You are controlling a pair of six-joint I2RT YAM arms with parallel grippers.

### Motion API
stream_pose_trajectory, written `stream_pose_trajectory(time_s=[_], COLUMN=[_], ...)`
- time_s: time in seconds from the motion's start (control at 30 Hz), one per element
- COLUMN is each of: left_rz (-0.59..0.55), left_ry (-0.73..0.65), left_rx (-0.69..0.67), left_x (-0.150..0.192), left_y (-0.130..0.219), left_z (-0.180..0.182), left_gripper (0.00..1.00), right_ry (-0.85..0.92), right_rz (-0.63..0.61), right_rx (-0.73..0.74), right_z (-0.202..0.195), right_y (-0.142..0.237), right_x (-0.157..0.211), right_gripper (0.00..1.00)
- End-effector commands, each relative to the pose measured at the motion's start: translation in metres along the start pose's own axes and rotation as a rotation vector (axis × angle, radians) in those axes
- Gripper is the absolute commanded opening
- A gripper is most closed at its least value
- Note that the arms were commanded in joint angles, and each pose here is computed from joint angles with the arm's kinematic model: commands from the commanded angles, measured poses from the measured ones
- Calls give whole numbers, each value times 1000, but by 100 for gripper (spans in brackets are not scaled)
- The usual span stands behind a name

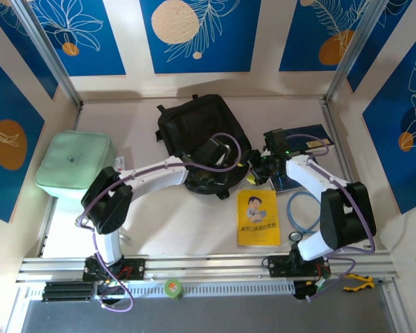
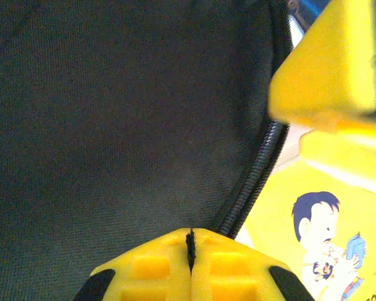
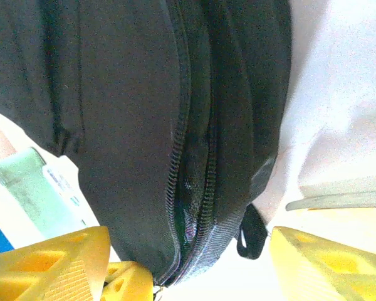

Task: Pack the student bag
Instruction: Unzip the student bag at the top-center of the table.

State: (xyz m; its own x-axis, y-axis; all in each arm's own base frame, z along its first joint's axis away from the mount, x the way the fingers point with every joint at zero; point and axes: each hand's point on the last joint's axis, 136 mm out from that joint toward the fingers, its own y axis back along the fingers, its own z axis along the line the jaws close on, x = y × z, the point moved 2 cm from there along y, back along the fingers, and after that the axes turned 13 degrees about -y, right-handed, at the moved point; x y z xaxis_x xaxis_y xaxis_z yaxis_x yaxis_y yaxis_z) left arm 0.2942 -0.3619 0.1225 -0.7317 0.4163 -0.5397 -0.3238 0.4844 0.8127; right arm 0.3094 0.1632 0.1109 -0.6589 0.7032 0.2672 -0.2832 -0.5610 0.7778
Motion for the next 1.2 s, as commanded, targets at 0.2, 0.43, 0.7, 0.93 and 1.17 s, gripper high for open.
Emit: stream_pose_trajectory(time_s=[0.2, 0.43, 0.7, 0.93, 1.17], left_rz=[-6, 85, 144, 187, 149], left_ry=[47, 152, 222, 260, 266], left_rx=[-52, -250, -368, -414, -384], left_x=[8, 39, 70, 83, 81], left_y=[18, 49, 64, 59, 47], left_z=[9, 43, 78, 104, 121], left_gripper=[0, 0, 0, 0, 0], right_ry=[-70, -37, -26, 9, 38], right_rz=[21, -87, -123, -132, -149], right_rx=[87, 115, 122, 111, 108], right_z=[-3, 2, 3, 7, 7], right_y=[-35, -28, -23, -17, -10], right_x=[4, -11, -14, -10, -8], right_gripper=[38, 14, 8, 3, 0])
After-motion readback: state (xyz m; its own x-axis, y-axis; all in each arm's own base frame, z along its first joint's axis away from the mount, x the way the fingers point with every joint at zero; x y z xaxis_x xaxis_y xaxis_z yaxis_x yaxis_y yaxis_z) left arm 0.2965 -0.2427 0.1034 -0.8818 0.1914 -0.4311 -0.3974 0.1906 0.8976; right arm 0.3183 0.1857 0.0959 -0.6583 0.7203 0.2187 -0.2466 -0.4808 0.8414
